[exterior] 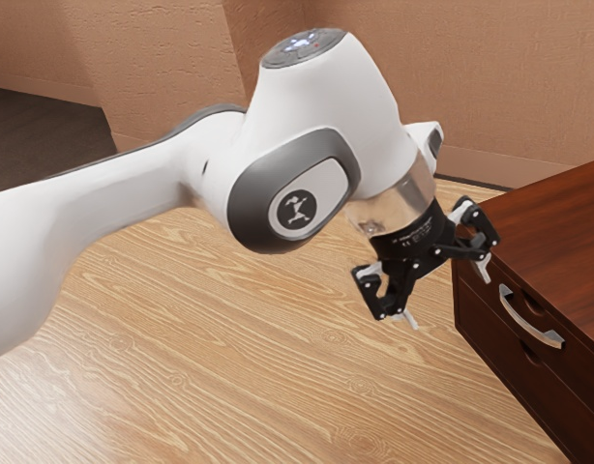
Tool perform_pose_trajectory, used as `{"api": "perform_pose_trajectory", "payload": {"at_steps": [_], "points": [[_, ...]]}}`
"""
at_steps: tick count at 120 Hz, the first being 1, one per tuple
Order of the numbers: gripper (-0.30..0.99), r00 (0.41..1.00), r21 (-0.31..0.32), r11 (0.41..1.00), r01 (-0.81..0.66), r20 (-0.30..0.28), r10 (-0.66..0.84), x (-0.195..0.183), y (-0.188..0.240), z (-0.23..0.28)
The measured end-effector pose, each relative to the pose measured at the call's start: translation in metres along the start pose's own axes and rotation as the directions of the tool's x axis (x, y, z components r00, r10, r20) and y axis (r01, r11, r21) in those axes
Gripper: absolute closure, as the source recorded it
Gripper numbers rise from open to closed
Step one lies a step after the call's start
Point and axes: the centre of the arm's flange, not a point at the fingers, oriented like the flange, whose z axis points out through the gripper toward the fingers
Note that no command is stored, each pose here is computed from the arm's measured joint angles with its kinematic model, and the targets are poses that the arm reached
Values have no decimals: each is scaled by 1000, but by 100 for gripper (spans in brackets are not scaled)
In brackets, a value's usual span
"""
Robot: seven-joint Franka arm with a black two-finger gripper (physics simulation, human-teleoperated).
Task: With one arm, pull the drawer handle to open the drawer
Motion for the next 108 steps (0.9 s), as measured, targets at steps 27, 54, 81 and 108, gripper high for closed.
{"api": "perform_pose_trajectory", "payload": {"at_steps": [27,54,81,108], "points": [[2,999,-33,999,38,2,-38,-9,4,13],[7,998,-61,996,59,6,-58,-19,7,25],[10,997,-80,994,74,12,-73,-25,10,34],[12,996,-84,993,86,17,-85,-29,11,44]]}}
